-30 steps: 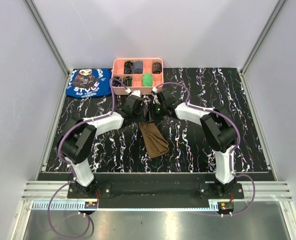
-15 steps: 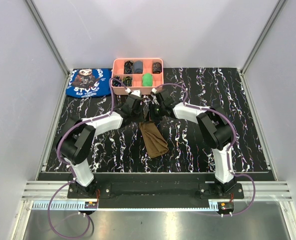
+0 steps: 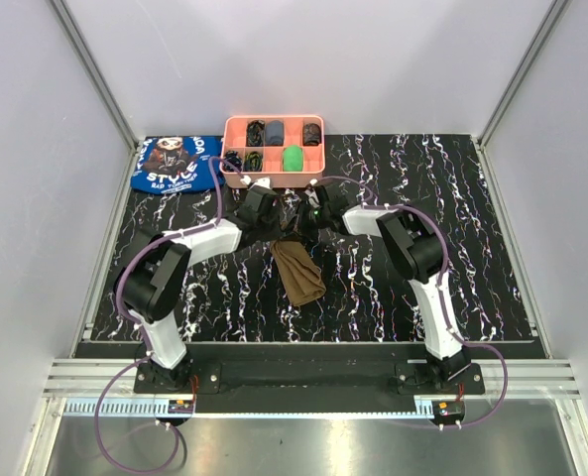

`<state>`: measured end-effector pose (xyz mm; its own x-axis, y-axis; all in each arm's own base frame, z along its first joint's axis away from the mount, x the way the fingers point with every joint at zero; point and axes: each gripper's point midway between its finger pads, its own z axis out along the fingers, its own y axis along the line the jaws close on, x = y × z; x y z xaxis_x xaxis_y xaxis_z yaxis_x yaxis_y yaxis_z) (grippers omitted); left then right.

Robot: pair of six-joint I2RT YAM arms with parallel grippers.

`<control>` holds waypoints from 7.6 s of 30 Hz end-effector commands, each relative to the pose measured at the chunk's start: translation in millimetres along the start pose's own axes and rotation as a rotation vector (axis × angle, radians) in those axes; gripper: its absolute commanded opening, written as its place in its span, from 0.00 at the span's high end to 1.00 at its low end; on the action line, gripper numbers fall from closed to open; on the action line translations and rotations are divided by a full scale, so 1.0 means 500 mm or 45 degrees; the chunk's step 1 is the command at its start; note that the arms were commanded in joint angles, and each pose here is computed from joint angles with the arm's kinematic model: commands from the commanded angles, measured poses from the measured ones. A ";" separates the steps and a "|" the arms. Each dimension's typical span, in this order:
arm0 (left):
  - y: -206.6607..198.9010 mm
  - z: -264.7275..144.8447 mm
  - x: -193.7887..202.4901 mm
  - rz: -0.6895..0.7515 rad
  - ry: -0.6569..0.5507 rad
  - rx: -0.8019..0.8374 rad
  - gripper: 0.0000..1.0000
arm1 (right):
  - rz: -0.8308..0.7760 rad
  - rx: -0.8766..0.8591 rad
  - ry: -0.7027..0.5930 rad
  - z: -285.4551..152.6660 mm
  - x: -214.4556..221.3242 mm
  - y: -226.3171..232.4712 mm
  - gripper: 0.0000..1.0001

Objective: Fold the napkin into a case and place the utensils inside
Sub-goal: Grasp the top corner of the smaller rectangle folded napkin from the folded napkin, then smooth out the smaller rectangle-folded napkin at the center of the board.

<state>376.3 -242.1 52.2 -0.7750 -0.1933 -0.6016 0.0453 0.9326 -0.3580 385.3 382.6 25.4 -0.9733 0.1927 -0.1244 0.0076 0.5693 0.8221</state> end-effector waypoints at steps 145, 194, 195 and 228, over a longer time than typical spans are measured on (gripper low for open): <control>-0.074 -0.053 0.036 -0.283 0.171 0.244 1.00 | -0.220 -0.083 0.130 -0.034 0.075 0.014 0.86; 0.004 -0.176 0.049 -0.281 0.105 0.182 0.62 | -0.933 0.411 0.198 -0.255 0.139 -0.007 0.12; 0.002 -0.176 0.057 -0.296 0.110 0.204 0.64 | -0.947 0.428 0.219 -0.253 0.146 -0.011 0.12; -0.108 -0.147 0.254 -0.546 0.382 0.526 0.87 | -0.988 0.610 0.298 -0.262 0.227 -0.042 0.50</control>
<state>217.2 -283.2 38.5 -0.9301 -0.3460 -0.1235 -0.1292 0.6227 -0.7717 250.8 276.7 49.0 -0.7728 -0.5312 -0.3474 -0.6136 0.7652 0.1948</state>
